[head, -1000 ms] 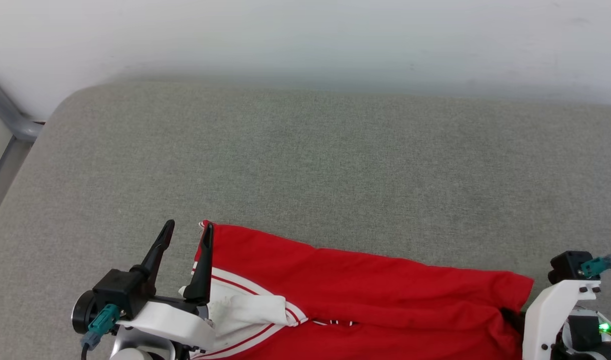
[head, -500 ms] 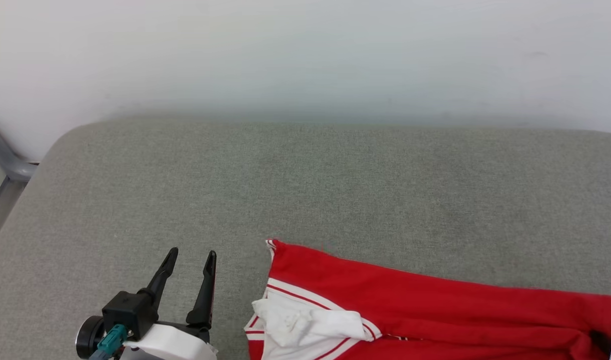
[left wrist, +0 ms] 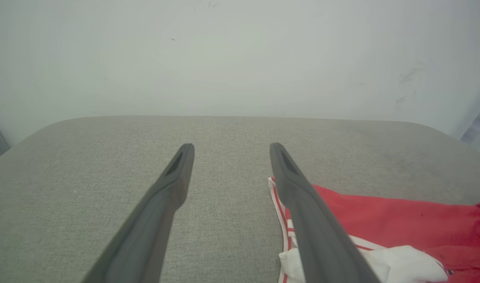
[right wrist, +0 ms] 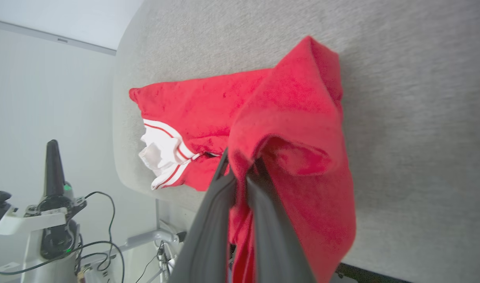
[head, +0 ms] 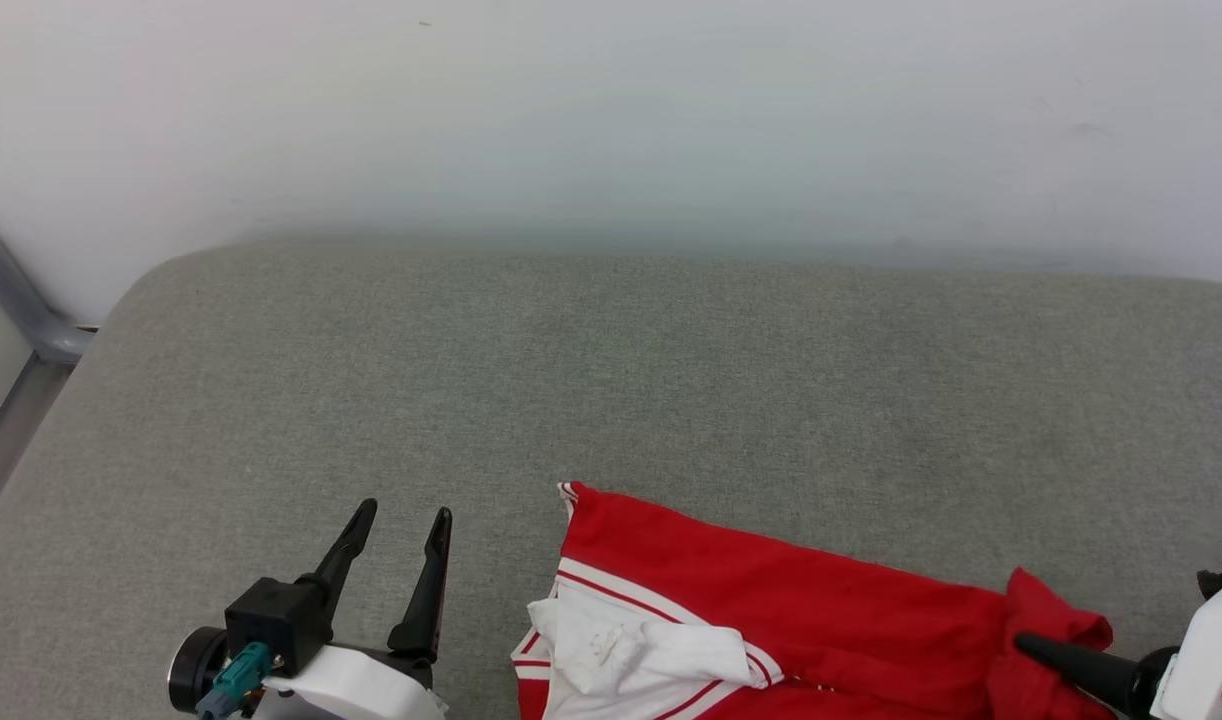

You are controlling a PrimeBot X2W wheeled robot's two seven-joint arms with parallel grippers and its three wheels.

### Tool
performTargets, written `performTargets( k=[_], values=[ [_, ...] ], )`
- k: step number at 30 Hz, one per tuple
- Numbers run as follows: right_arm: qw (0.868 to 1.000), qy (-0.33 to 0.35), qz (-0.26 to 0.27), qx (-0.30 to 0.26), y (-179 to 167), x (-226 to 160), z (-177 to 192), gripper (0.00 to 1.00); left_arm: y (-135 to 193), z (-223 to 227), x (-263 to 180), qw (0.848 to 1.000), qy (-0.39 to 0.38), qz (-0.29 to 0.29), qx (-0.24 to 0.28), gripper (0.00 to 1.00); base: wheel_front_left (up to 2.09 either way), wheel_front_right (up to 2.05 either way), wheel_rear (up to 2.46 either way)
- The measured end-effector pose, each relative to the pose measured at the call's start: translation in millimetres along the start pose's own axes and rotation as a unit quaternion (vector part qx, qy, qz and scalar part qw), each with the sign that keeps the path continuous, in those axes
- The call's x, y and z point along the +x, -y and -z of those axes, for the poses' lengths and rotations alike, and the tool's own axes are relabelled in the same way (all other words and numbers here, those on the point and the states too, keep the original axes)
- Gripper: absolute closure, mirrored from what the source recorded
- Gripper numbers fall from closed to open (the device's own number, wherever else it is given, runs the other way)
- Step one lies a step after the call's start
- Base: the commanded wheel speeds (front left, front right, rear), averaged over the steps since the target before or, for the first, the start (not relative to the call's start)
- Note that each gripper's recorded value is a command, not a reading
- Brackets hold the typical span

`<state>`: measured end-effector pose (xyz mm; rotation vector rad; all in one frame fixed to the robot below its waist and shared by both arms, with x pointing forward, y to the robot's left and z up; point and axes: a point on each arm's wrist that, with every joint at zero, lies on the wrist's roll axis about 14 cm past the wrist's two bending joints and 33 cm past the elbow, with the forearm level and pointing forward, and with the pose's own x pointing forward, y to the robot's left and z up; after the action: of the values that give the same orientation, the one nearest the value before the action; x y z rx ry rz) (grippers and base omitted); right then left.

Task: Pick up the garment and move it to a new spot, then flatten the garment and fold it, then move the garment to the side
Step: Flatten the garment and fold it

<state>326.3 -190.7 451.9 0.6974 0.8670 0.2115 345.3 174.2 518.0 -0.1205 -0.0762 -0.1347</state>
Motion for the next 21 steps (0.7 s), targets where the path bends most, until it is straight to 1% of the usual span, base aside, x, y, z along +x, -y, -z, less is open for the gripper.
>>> performTargets(
  k=[1, 4, 6, 7, 8, 9, 13, 14, 15, 17, 19, 21],
  values=[
    [0.999, -0.013, -0.036, 0.018, -11.9, 1.8, 2.6, 1.00, 0.1, -1.9, 0.6, 1.000, 0.003, 0.000, 0.000, 0.00, 0.00, 0.00, 0.00],
    [0.993, -0.043, -0.100, 0.048, -31.2, 5.3, 5.8, 1.00, -0.7, -2.4, -0.8, 1.000, 0.003, 0.000, 0.001, 0.00, 0.00, 0.00, 0.00],
    [0.985, -0.066, -0.143, 0.069, -45.6, 14.6, 12.2, 1.00, -0.6, -1.9, -1.3, 1.000, 0.002, 0.000, 0.000, 0.00, 0.00, 0.00, 0.00],
    [0.976, -0.096, -0.177, 0.082, -62.1, 26.9, 24.0, 1.00, -1.4, -2.2, -0.1, 1.000, 0.002, -0.001, 0.000, 0.00, 0.00, 0.00, 0.00],
    [0.976, -0.096, -0.177, 0.082, -62.1, 26.9, 24.0, 1.00, -1.4, -2.2, -0.1, 1.000, 0.002, -0.001, 0.000, 0.00, 0.00, 0.00, 0.00],
    [0.968, -0.115, -0.205, 0.088, -78.6, 38.6, 31.2, 1.00, -1.8, -1.8, 1.7, 1.000, 0.002, -0.002, -0.002, 0.00, 0.00, 0.00, 0.00],
    [0.952, -0.154, -0.249, 0.089, -112.7, 60.5, 45.9, 1.00, -4.6, 0.2, 5.8, 1.000, 0.000, -0.006, -0.005, 0.00, 0.00, 0.00, 0.00],
    [0.952, -0.154, -0.249, 0.089, -112.7, 60.5, 45.9, 1.00, -4.6, 0.2, 5.8, 1.000, 0.000, -0.006, -0.005, 0.00, 0.00, 0.00, 0.00],
    [0.944, -0.169, -0.269, 0.089, -130.7, 71.2, 52.2, 1.00, -8.2, 2.4, 7.2, 1.000, -0.002, -0.009, -0.005, 0.00, 0.00, 0.00, 0.00],
    [0.939, -0.182, -0.280, 0.084, -145.5, 81.8, 59.7, 1.00, -10.6, 3.8, 9.5, 1.000, -0.004, -0.013, -0.007, 0.00, 0.00, 0.00, 0.00],
    [0.931, -0.193, -0.299, 0.088, -162.8, 90.9, 65.2, 1.00, -13.4, 4.5, 11.9, 1.000, -0.004, -0.017, -0.009, 0.00, 0.00, 0.00, 0.00],
    [0.926, -0.210, -0.304, 0.079, -174.8, 100.4, 76.0, 1.00, -15.7, 7.1, 14.1, 1.000, -0.007, -0.021, -0.010, 0.00, 0.00, 0.00, 0.00]
  ],
)
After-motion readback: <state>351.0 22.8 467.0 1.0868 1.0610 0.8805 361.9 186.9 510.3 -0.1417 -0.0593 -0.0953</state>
